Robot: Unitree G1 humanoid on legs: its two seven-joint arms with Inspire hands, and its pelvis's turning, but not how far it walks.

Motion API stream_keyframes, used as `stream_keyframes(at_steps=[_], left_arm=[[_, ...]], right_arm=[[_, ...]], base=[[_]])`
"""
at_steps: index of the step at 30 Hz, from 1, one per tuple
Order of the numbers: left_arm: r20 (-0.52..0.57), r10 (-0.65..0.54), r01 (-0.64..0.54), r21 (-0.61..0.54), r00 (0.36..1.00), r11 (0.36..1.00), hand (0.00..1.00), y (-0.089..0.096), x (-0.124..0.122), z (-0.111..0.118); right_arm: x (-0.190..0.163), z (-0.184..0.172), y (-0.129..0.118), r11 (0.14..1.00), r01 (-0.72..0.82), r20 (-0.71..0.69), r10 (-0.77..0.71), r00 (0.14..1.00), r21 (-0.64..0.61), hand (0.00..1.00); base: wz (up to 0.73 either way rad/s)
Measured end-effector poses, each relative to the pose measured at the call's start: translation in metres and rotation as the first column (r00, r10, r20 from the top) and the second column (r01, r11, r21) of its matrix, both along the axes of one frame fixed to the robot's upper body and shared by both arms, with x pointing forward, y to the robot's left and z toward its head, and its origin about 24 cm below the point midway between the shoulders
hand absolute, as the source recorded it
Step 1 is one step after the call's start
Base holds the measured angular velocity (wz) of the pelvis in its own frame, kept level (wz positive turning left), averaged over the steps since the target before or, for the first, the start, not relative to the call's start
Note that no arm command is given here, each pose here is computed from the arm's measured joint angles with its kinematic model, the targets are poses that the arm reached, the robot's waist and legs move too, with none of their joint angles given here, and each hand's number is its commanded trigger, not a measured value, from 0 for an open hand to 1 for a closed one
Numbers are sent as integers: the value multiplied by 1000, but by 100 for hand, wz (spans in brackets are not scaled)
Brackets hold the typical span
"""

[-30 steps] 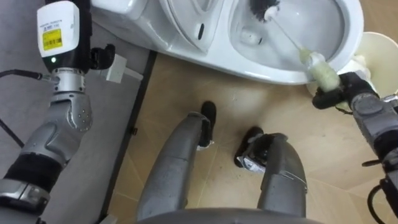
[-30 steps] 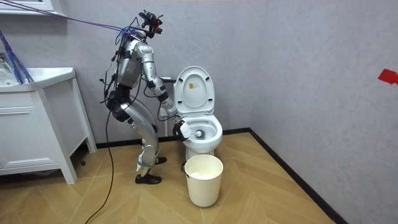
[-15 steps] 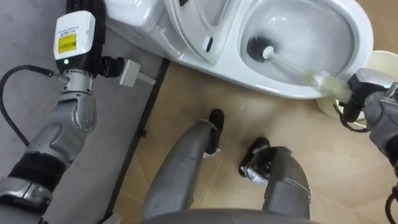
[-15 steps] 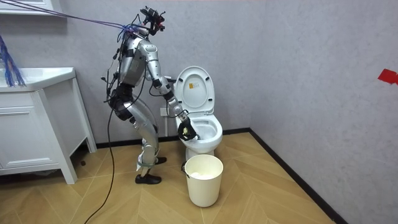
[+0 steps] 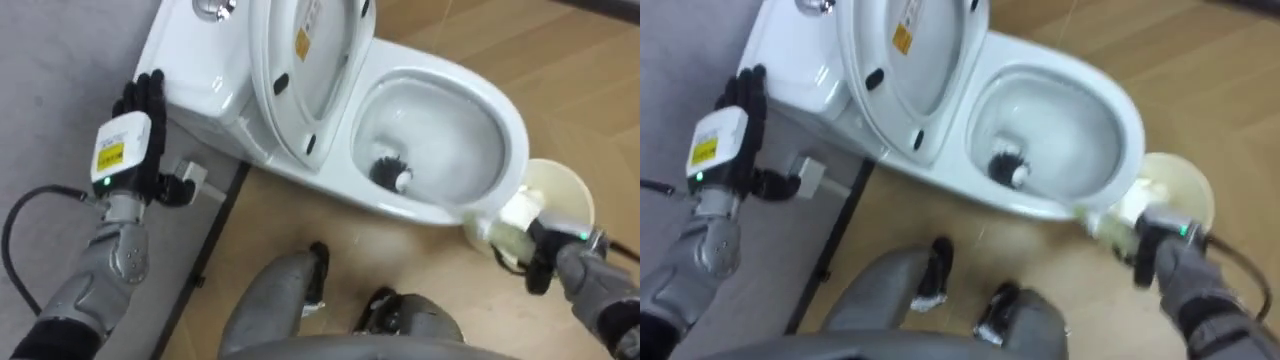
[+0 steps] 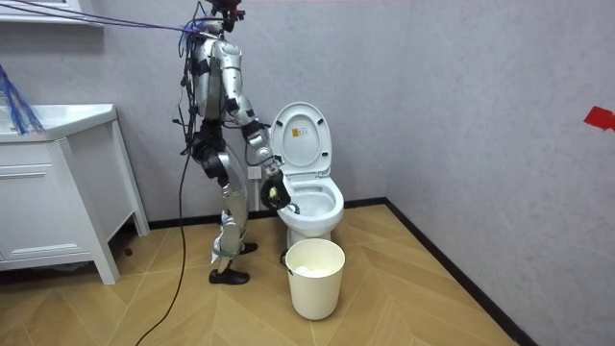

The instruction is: Brush toilet

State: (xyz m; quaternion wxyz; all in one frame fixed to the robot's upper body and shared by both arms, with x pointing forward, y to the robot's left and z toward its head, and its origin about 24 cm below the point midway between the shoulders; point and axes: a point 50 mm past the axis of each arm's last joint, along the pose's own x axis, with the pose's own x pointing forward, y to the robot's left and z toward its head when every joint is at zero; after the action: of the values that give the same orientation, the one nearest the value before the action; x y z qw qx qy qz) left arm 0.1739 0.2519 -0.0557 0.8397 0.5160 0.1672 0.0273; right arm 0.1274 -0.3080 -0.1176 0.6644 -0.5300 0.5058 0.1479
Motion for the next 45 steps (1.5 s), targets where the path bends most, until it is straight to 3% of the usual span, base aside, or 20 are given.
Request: stream_keyframes(at_steps=[4, 6, 9, 14, 19, 21, 30, 36, 41, 45], left_arm=[[-156, 99, -113, -80, 983, 990, 0, 4, -40, -23], [-269, 142, -174, -102, 953, 979, 0, 7, -69, -37], [-368, 226, -295, -144, 902, 945, 0, 5, -95, -55], [-414, 354, -462, -196, 839, 865, 0, 6, -118, -63], [-504, 443, -584, -158, 741, 796, 0, 9, -144, -78], [-513, 512, -666, -170, 689, 726, 0, 10, -151, -81], [-538, 633, -820, -232, 557, 524, 0, 15, -161, -87], [-521, 624, -806, -271, 582, 526, 0, 14, -143, -88], [-515, 597, -786, -343, 616, 515, 0, 8, -125, -89], [-560, 553, -781, -355, 617, 513, 0, -4, -127, -94]], right_arm=[[-36, -12, 6, 994, 99, -56, -96, 994, 51, 100], [-51, -20, 18, 981, 163, -75, -155, 985, 108, 100], [-61, -26, 29, 967, 199, -87, -188, 978, 156, 100], [-80, -31, 41, 949, 241, -117, -220, 968, 205, 100], [-88, -34, 44, 916, 329, -116, -310, 944, 228, 100], [-86, -34, 42, 892, 380, -81, -372, 925, 243, 100], [-68, -25, 35, 807, 505, 141, -563, 814, 305, 100], [-56, -17, 36, 744, 549, 300, -661, 688, 382, 100], [-58, -16, 36, 697, 590, 333, -715, 615, 407, 100], [-65, -17, 36, 627, 650, 336, -779, 529, 429, 100]], base=[[-5], [-2], [-1], [-7], [-13], [-27], [-15], [-22], [-20], [-28]])
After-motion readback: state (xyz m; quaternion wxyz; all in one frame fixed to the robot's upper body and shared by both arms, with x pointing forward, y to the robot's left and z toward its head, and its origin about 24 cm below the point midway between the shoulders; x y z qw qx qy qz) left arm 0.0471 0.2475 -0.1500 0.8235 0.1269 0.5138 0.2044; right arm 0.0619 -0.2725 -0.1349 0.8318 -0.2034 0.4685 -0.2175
